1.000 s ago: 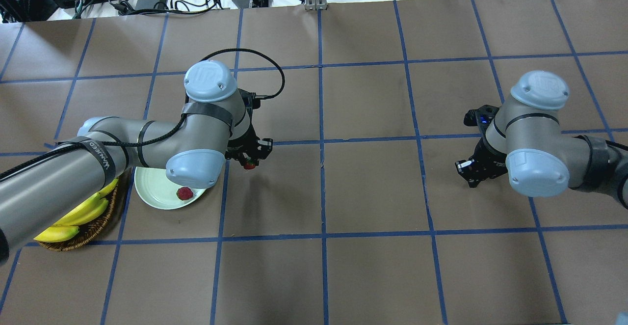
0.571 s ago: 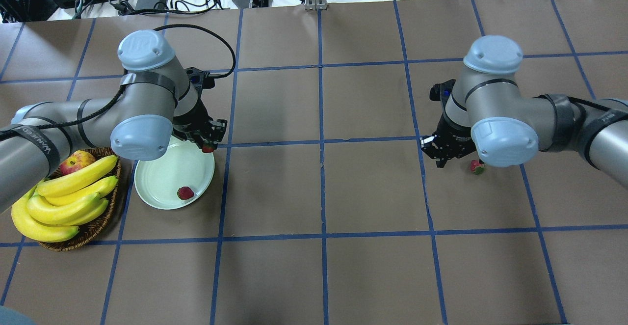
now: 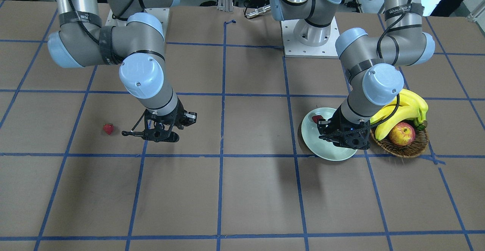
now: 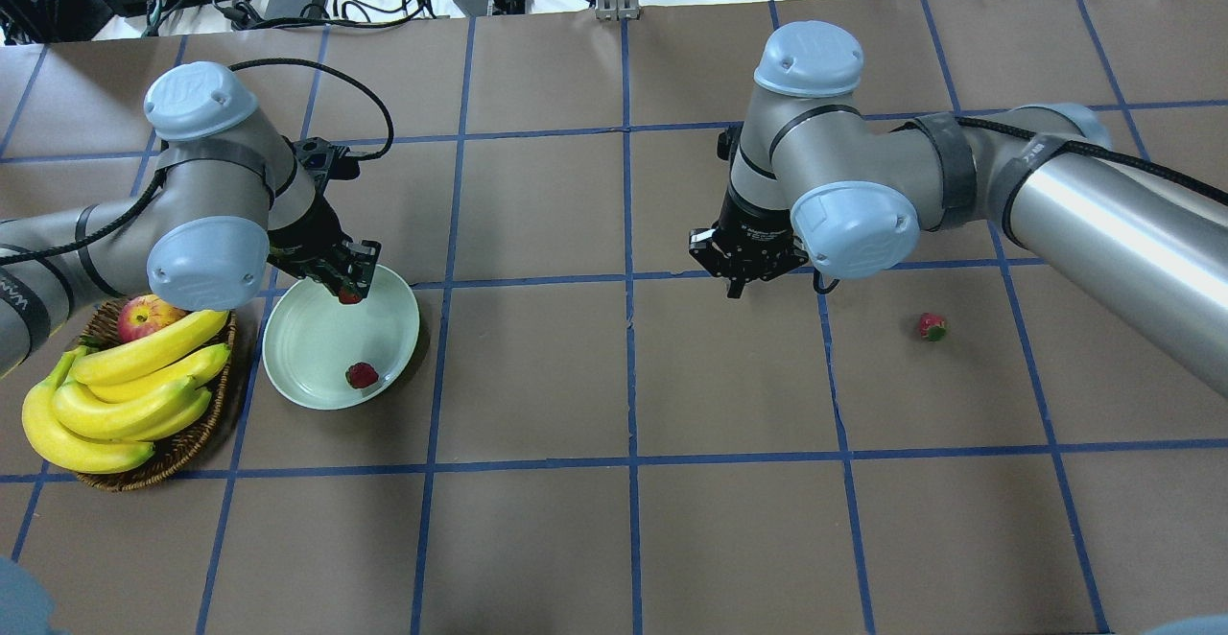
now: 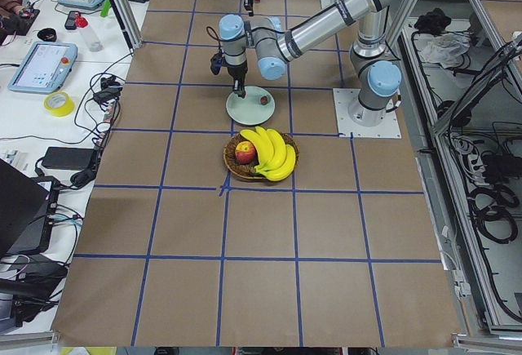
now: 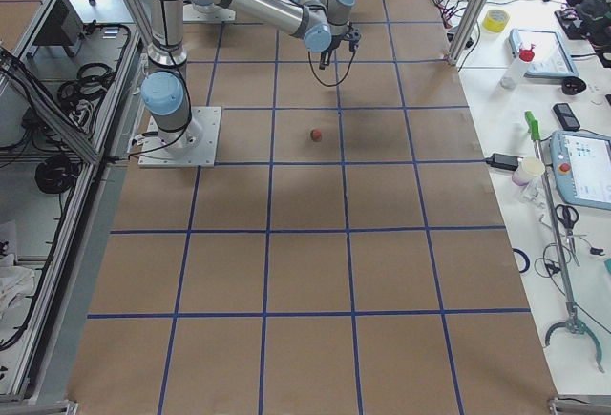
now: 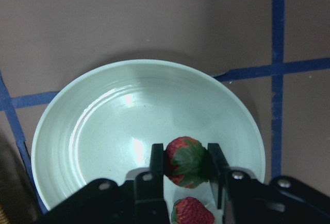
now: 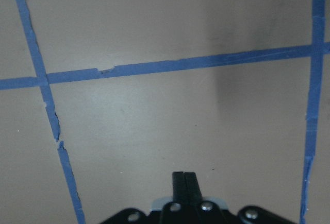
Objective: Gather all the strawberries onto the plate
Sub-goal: 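Release the strawberry into the plate with the left gripper while the right lifts its own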
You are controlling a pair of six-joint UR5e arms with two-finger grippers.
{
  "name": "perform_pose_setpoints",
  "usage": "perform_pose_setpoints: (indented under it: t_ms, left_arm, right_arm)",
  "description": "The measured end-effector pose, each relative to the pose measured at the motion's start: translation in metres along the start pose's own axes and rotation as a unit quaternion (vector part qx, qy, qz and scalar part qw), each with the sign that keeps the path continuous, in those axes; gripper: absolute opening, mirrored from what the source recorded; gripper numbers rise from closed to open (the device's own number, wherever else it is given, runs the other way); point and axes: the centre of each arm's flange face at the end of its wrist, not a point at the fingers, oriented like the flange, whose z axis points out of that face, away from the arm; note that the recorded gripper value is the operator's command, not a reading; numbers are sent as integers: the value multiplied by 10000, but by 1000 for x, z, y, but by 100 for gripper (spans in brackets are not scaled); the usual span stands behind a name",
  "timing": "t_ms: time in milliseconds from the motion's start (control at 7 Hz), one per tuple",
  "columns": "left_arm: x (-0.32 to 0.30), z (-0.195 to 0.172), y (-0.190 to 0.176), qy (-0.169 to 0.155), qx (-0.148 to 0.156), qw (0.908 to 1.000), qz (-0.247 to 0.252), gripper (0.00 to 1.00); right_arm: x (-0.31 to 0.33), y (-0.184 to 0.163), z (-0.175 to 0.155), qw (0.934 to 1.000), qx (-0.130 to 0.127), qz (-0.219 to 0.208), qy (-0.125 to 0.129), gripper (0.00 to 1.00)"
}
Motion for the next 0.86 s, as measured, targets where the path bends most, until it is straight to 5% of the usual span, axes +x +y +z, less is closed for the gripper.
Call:
perform_pose_setpoints:
  t_ms: [143, 286, 429, 571, 857]
  left_arm:
    - [-5, 2, 0, -6, -22, 10000, -19, 25]
    - [-9, 3, 1, -105, -72, 9999, -38, 64]
    - [-13, 4, 2, -266, -130, 9995, -56, 85]
    - [-15, 4, 2, -340, -157, 9993, -73, 85]
    - [-15, 5, 3, -355, -196, 9991, -100, 85]
  right_arm:
    - [20, -1, 2, 9991, -16, -341, 261, 54]
    - [66, -1, 5, 9972, -93, -605, 430, 65]
    - [129, 1, 14, 9954, -125, -846, 424, 82]
    - [182, 6, 27, 9937, -67, -1054, 381, 87]
    - [238, 23, 55, 9924, -73, -1203, 267, 76]
